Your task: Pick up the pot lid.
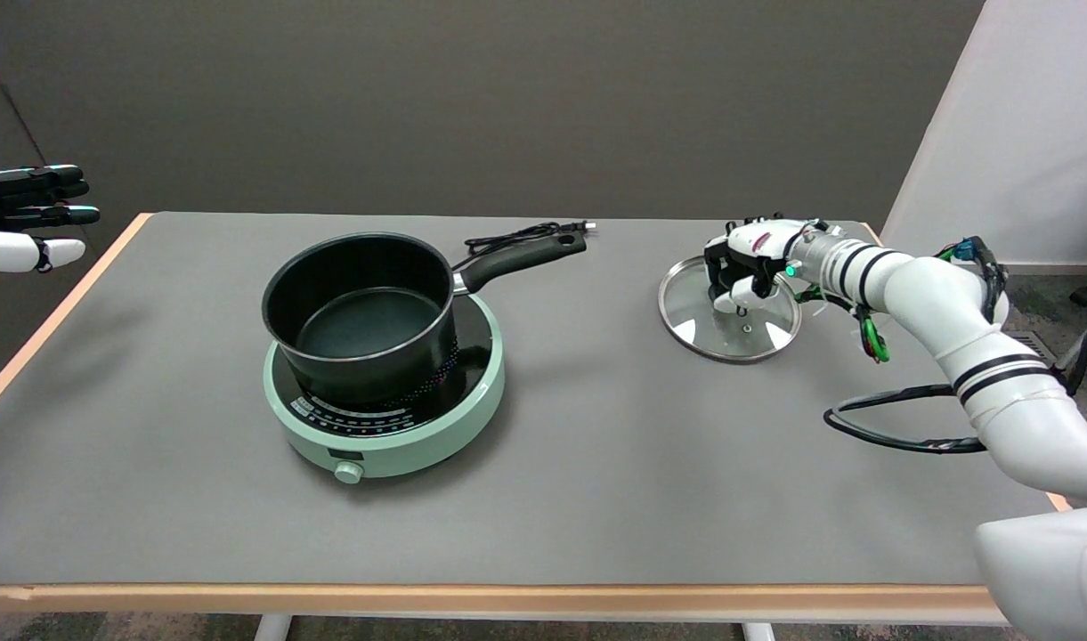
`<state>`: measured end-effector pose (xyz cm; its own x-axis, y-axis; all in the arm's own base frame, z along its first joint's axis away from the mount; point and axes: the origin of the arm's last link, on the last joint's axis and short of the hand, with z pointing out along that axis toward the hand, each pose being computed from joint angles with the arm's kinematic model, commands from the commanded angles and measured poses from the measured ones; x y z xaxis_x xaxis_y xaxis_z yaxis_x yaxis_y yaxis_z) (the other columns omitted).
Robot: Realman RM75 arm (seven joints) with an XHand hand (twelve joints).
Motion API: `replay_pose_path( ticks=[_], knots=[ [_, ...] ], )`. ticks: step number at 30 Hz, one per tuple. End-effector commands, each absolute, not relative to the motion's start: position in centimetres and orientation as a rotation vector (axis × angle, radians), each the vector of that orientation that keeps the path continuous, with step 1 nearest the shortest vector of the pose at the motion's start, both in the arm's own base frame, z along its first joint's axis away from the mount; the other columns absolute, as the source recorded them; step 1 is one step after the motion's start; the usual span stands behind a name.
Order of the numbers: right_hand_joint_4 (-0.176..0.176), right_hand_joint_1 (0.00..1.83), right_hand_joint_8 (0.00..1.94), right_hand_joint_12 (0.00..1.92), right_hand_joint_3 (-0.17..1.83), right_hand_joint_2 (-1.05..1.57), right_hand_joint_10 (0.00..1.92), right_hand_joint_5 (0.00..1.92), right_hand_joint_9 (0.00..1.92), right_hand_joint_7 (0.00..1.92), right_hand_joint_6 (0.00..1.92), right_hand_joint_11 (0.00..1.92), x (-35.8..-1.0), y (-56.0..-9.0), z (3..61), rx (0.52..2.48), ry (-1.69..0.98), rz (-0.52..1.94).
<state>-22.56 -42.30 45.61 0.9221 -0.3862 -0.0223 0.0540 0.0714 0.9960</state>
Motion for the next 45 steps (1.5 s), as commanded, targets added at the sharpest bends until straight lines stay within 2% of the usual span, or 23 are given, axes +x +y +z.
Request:
replay_pose_path(
  ticks=[1,2,3,6,8,17,27,31,33,35,43,45],
  knots=[
    [0.092,1.00,0.60,1.44,0.78,0.76,1.10,0.59,0.55,0.60,0.49,0.00,-22.2,-42.3,45.1,1.485,-0.267,-0.318],
    [0.086,1.01,0.44,1.40,0.82,0.71,0.88,0.55,0.54,0.57,0.33,0.01,-22.1,-42.3,45.1,1.486,-0.266,-0.317],
    [0.080,1.00,0.29,1.32,0.90,0.64,0.60,0.51,0.56,0.53,0.27,0.07,-22.1,-42.3,45.1,1.486,-0.264,-0.314],
    [0.075,0.94,0.20,0.98,0.97,0.56,0.41,0.43,0.51,0.46,0.19,0.23,-21.9,-42.3,45.1,1.486,-0.262,-0.312],
    [0.076,0.92,0.18,0.92,0.98,0.54,0.38,0.41,0.49,0.42,0.18,0.25,-21.9,-42.4,45.0,1.487,-0.259,-0.312],
    [0.094,0.95,0.18,0.84,0.98,0.53,0.37,0.45,0.52,0.47,0.19,0.30,-21.7,-42.0,45.3,1.484,-0.241,-0.330],
    [0.111,1.00,0.18,0.86,0.99,0.54,0.38,0.48,0.55,0.49,0.21,0.33,-22.1,-40.9,46.7,1.453,-0.245,-0.343],
    [0.121,0.96,0.18,0.86,1.01,0.57,0.43,0.49,0.55,0.51,0.26,0.34,-22.0,-40.9,46.9,1.448,-0.241,-0.342],
    [0.131,1.00,0.21,0.88,0.94,0.61,0.39,0.54,0.59,0.53,0.28,0.34,-22.0,-40.8,46.9,1.448,-0.241,-0.340],
    [0.130,0.96,0.20,0.90,0.98,0.62,0.48,0.53,0.59,0.56,0.35,0.34,-22.0,-40.9,46.8,1.451,-0.245,-0.337],
    [0.126,0.99,0.25,1.05,0.90,0.68,0.56,0.57,0.61,0.61,0.40,0.25,-22.0,-41.3,46.4,1.463,-0.249,-0.335],
    [0.126,0.95,0.26,1.06,0.93,0.68,0.59,0.55,0.60,0.61,0.42,0.24,-22.1,-41.3,46.2,1.467,-0.254,-0.331]
  ],
)
